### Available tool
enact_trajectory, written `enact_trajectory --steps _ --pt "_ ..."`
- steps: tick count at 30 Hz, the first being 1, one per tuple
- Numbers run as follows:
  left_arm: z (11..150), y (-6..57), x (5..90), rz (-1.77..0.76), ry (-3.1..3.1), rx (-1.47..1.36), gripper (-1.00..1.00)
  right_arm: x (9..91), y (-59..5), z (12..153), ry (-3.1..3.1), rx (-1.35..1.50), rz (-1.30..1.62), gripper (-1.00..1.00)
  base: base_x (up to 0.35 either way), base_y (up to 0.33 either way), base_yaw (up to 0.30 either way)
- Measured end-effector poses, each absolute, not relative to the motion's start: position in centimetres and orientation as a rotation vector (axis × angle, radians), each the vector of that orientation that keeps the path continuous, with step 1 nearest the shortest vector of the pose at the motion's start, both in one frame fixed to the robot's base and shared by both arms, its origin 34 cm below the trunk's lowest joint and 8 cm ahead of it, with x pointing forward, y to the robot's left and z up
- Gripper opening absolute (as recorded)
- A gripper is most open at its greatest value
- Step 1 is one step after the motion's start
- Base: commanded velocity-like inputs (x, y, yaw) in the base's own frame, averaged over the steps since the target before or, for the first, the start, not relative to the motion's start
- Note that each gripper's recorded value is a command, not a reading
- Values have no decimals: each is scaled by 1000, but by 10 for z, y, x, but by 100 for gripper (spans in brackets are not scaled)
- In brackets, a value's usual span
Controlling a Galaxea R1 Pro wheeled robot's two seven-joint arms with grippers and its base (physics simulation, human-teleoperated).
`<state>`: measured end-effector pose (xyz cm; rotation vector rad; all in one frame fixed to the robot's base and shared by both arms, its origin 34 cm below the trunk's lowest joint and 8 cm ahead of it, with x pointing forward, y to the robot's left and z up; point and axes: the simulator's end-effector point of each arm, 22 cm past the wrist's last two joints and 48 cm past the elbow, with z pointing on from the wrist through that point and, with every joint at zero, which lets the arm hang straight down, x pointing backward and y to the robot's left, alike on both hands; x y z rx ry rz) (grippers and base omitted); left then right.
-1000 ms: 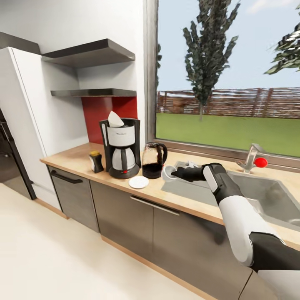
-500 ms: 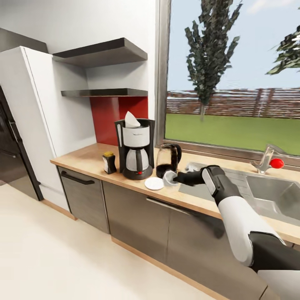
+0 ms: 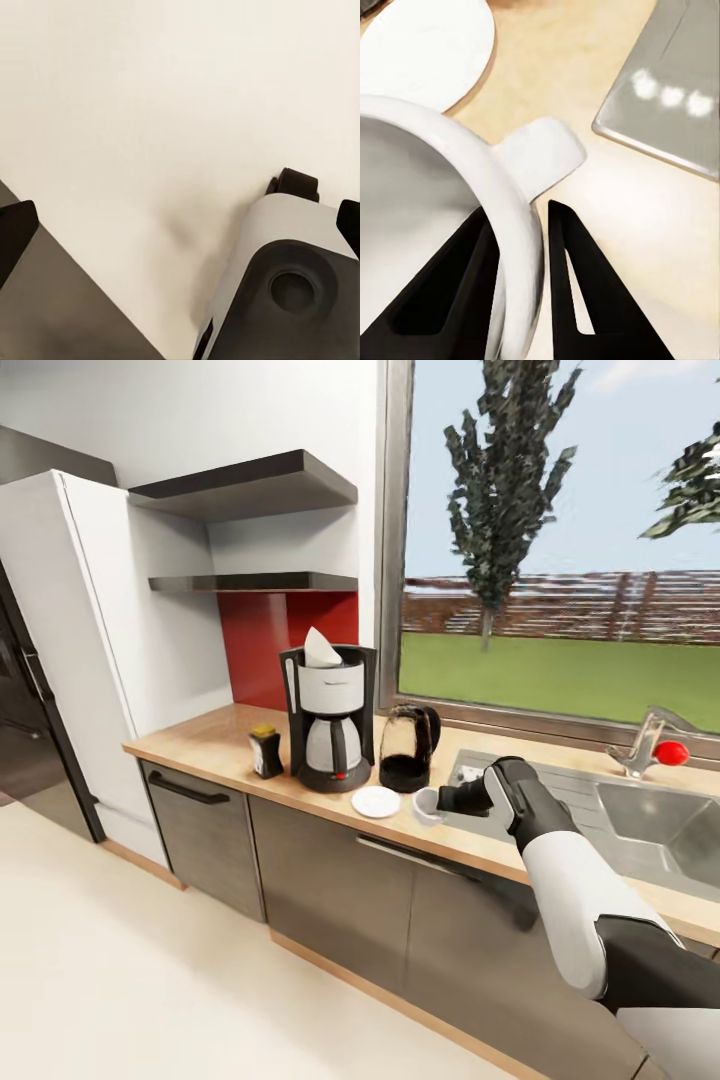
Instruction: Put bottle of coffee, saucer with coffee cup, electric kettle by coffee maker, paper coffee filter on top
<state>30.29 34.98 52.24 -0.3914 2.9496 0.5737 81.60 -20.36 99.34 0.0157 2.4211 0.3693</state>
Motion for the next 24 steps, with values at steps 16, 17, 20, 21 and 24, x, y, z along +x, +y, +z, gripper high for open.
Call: enact_trajectory --steps 16,17,20,21,24 --pt "522 349 302 571 2949 -398 100 814 -200 985 2436 11 372 -100 91 159 0" --pt "522 349 302 571 2949 -398 100 814 -200 985 2436 12 373 -100 156 268 0" --pt "522 349 302 571 2949 -398 100 814 -200 985 2436 12 373 -100 157 283 0" --pt "522 349 302 571 2949 -398 100 814 -201 985 2436 13 373 -100 158 288 0" --pt "522 349 302 571 2949 -398 100 814 -200 985 2436 14 374 -100 158 289 0"
